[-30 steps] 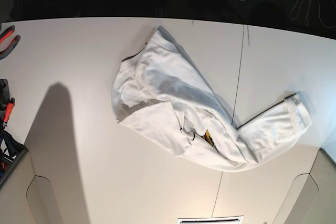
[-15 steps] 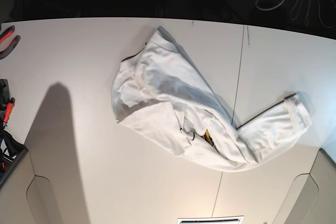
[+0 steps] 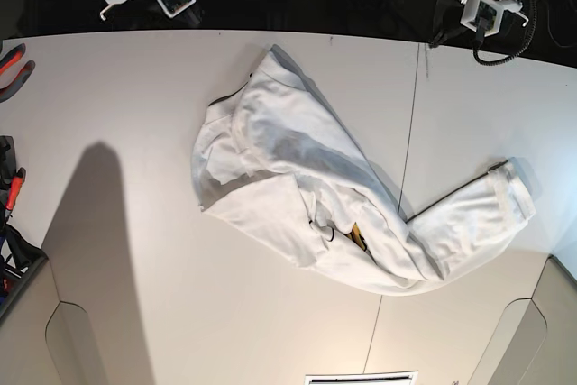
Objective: Layout the t-shirt on the table in an organized manner, then fold the t-shirt properly
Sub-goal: 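Lower the right gripper onto the crumpled shirt body and grasp it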
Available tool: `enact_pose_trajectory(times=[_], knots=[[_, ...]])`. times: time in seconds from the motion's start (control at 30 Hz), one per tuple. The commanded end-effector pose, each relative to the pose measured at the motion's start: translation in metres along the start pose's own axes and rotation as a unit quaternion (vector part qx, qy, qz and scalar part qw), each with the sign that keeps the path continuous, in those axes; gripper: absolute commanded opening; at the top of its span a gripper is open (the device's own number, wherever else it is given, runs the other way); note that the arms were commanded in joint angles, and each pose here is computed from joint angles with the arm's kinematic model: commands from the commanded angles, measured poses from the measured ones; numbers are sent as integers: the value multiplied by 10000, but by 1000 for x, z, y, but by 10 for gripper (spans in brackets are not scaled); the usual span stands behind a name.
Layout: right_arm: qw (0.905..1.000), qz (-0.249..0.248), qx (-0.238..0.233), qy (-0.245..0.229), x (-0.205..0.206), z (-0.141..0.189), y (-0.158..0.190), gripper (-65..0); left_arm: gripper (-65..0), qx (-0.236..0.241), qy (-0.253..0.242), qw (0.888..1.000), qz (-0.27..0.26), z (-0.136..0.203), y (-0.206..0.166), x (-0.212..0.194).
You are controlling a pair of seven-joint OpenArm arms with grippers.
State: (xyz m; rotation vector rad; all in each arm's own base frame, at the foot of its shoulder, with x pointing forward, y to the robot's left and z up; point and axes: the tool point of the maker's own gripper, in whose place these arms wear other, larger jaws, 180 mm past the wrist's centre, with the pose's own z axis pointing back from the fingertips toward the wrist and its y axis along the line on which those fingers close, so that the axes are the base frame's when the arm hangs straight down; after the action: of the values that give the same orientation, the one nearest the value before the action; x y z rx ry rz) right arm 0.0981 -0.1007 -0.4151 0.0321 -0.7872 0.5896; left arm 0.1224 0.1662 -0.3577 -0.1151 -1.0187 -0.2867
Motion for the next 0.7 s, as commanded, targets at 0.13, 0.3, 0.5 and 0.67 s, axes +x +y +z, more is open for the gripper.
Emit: enact_pose_trajectory(times=[0.13, 0.3, 0.5, 0.67], knots=[[9946, 76, -742, -719, 50, -20, -47, -650, -650, 79, -610, 9980, -115, -17, 10, 36], [9758, 192, -1612, -1467, 112, -35, -94, -650, -650, 183, -919, 9953, -224, -39, 21, 62], [9598, 35, -1958, -2008, 179, -51, -127, -650, -650, 20, -1184, 9927, -242, -61, 18, 89], [9714, 868, -1218, -1846, 214, -76, -119, -650, -650, -92, -1373, 9904, -139, -71, 11, 104]])
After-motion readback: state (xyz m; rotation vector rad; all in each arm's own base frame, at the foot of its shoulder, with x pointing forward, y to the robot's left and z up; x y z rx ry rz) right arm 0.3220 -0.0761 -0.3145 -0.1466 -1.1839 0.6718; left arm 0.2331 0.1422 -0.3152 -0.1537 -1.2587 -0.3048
